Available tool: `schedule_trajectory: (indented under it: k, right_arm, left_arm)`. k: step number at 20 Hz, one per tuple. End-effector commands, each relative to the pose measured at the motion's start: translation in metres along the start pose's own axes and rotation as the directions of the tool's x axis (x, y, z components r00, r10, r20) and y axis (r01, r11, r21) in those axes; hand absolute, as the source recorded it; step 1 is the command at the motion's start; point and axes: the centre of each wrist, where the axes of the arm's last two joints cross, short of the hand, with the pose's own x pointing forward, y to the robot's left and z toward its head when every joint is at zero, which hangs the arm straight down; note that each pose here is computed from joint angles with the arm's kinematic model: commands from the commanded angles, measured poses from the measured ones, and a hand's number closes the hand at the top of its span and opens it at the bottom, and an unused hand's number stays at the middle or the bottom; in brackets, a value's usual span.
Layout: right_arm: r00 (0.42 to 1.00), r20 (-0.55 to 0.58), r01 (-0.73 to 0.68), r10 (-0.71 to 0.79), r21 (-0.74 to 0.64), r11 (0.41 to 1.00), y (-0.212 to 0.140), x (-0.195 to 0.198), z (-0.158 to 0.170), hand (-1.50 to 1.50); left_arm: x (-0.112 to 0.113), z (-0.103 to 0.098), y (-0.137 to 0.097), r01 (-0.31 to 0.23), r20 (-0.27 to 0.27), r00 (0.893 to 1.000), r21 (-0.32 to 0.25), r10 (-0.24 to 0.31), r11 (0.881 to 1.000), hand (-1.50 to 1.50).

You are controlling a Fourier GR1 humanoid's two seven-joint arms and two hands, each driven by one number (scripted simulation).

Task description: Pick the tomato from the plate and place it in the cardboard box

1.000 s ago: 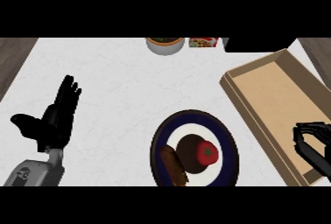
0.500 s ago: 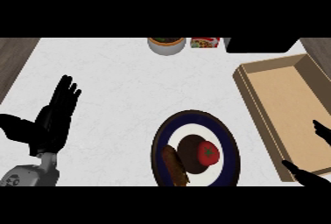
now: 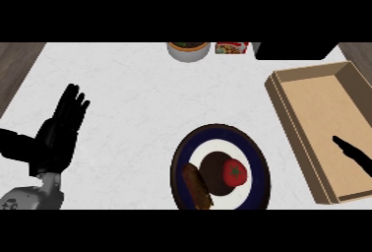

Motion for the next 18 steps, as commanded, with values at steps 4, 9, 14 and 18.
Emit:
schedule_trajectory:
  k: [4,9,14,18]
  right_arm:
    - [0.998,0.017,0.058,-0.060,0.108,0.992,-0.002,0.070,-0.017,-1.50]
    - [0.998,0.021,0.051,-0.053,0.112,0.992,0.042,0.094,-0.013,-1.50]
    - [0.997,-0.078,-0.005,0.012,0.099,0.995,0.053,0.093,-0.017,-1.50]
    - [0.995,-0.087,0.052,-0.040,0.134,0.990,0.061,0.102,-0.034,-1.50]
  left_arm:
    - [0.003,0.001,0.011,0.016,-0.012,1.000,-0.005,-0.017,1.000,0.00]
    - [-0.003,-0.005,0.006,0.002,-0.005,1.000,0.006,-0.002,1.000,0.00]
    - [0.013,0.001,-0.005,0.003,-0.008,1.000,-0.007,-0.003,1.000,0.00]
    - [-0.005,0.006,-0.004,-0.002,-0.006,1.000,0.004,0.002,1.000,0.00]
